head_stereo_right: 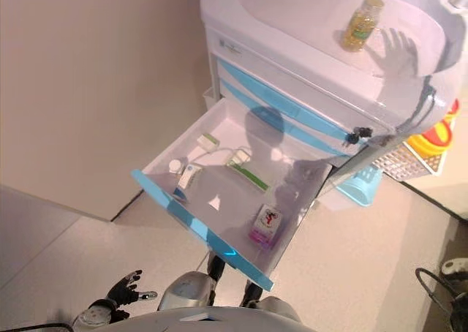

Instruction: Open the drawer and pick up the medicine

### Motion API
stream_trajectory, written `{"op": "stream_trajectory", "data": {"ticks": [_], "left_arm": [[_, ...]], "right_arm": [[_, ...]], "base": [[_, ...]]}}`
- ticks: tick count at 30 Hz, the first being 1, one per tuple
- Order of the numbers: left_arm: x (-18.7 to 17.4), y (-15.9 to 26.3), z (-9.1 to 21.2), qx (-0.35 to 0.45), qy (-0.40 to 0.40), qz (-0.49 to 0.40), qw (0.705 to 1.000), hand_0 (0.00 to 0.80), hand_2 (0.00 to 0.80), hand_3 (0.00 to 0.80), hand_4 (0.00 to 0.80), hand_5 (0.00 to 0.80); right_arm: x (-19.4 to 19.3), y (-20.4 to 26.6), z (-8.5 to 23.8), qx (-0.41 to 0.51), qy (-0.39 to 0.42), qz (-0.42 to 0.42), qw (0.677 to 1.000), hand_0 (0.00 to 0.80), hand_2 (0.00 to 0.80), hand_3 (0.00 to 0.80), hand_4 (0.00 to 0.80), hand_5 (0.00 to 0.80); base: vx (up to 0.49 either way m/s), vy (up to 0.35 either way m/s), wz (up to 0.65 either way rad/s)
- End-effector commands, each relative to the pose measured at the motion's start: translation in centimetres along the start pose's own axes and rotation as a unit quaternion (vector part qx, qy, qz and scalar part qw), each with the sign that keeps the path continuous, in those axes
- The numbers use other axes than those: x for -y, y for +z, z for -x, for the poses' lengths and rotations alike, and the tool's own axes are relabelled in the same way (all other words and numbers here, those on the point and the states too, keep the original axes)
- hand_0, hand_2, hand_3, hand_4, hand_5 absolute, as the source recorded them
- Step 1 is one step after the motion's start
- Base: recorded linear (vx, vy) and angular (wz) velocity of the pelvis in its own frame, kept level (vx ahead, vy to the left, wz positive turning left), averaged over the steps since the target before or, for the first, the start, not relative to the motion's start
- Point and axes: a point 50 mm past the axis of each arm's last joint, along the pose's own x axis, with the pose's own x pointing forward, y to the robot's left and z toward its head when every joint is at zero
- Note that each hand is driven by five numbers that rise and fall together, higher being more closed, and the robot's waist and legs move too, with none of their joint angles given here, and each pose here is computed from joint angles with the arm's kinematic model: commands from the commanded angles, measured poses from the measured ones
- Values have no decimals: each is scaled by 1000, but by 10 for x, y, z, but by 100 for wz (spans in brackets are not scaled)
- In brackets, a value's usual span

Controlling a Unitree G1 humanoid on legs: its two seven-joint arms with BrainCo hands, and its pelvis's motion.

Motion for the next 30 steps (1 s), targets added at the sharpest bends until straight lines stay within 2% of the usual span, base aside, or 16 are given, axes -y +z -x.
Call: {"op": "stream_trajectory", "data": {"ticks": [1, 5, 9, 13, 14, 17, 19, 22, 26, 30], "left_arm": [[6, -14, 4, -26, -21, -35, 999, 0, 0, 0, 0, 0], [8, -5, 0, -21, -25, -49, 998, 0, 0, 0, 0, 0], [12, 8, -5, -8, -31, -46, 998, 0, 0, 0, 0, 0], [23, 20, -10, 2, -42, -31, 999, 0, 0, 0, 0, 0], [25, 23, -11, 5, -45, -30, 999, 0, 0, 0, 0, 0], [34, 34, -14, 24, -62, -46, 997, 0, 0, 0, 0, 0], [39, 42, -16, 44, -69, -66, 994, 0, 0, 0, 0, 0], [42, 58, -18, 78, -73, -97, 989, 0, 0, 0, 0, 0], [37, 86, -19, 144, -50, -165, 974, 0, 0, 0, 0, 0], [24, 114, -18, 195, -16, -213, 957, 0, 0, 0, 0, 0]], "right_arm": [[10, -26, 20, -1, -2, 16, 1000, 0, 0, 0, 0, 0], [-5, -99, 85, -65, 40, 12, 997, 0, 0, 0, 0, 0], [-33, -166, 184, -170, 113, 3, 979, 0, 0, 0, 0, 0], [-54, -209, 286, -287, 213, 15, 934, 0, 0, 0, 0, 0], [-56, -212, 299, -297, 227, 19, 927, 0, 0, 0, 0, 0], [-66, -224, 372, -356, 322, 61, 875, 0, 0, 0, 0, 0], [-74, -224, 403, -360, 386, 93, 844, 0, 0, 0, 0, 0], [-80, -223, 428, -346, 467, 142, 801, 0, 0, 0, 0, 0], [-77, -225, 442, -339, 525, 175, 761, 0, 0, 0, 0, 0], [-69, -229, 441, -342, 539, 197, 744, 0, 0, 0, 0, 0]], "base": [[-20, -33, -34], [-29, -40, -45], [-38, -34, -55], [-19, 4, -51], [-53, 16, -62], [-71, 26, -51], [-79, 38, -16], [-106, 55, -22], [-119, 65, -5], [-45, 69, -10]]}}
